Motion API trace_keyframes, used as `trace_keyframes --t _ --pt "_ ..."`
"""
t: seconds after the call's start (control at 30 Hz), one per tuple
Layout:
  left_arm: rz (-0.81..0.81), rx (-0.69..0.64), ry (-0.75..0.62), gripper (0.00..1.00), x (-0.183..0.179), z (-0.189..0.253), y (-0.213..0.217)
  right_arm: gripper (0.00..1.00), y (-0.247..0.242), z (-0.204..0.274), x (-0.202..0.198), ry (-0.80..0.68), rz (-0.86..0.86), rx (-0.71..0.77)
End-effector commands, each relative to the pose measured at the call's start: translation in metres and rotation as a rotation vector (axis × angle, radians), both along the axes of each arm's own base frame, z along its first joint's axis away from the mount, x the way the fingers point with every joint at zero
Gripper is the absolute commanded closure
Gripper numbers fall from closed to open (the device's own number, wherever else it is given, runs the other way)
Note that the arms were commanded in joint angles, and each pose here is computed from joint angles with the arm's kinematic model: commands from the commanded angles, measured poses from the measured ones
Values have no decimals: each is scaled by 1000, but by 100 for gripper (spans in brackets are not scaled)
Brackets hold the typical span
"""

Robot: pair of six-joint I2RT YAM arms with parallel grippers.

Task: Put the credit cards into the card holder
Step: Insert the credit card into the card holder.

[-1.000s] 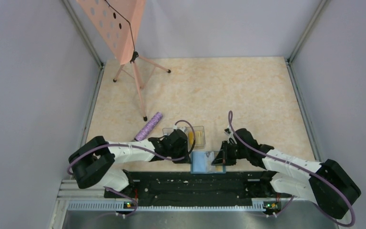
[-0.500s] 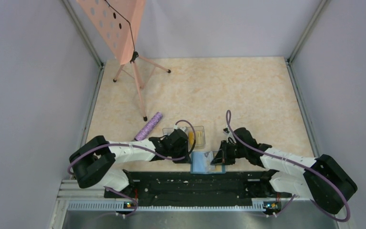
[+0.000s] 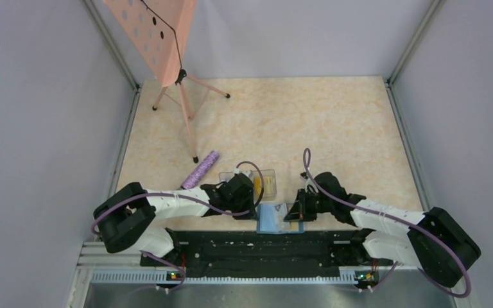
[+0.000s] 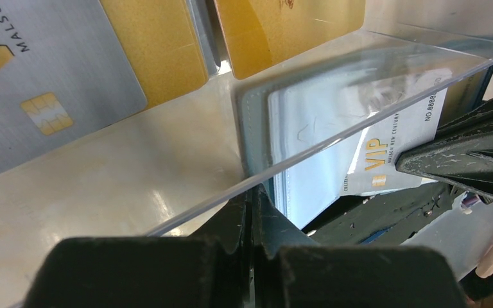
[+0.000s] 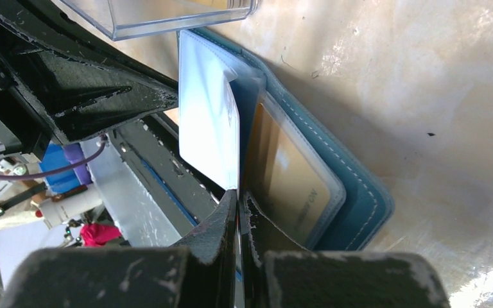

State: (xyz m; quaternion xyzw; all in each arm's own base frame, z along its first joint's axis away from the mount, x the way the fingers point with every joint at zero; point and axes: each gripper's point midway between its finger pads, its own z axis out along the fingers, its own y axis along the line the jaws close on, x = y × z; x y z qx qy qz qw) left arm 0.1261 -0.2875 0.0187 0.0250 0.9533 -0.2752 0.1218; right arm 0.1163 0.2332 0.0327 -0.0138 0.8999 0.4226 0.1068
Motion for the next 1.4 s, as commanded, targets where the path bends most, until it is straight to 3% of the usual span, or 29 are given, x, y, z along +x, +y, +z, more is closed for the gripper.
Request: trace_keyframes --t 0.0,0.4,0.6,0.8,1.2,1.37 --pt "-4 9 44 100 -6 -8 -1 100 2 10 22 -124 18 -22" --pt "-20 -2 64 100 -10 -9 -6 100 -2 9 27 -175 43 -66" --pt "-11 -29 76 100 -13 -9 -9 100 -7 -2 21 -70 -47 -74" --pt "8 -63 84 100 -14 -10 -12 100 -6 2 19 -21 -140 11" --pt "11 -60 84 100 -13 -11 -14 100 -7 -6 3 40 -49 -30" --pt "6 -51 81 100 -11 -11 -15 82 -19 -10 4 49 -48 -142"
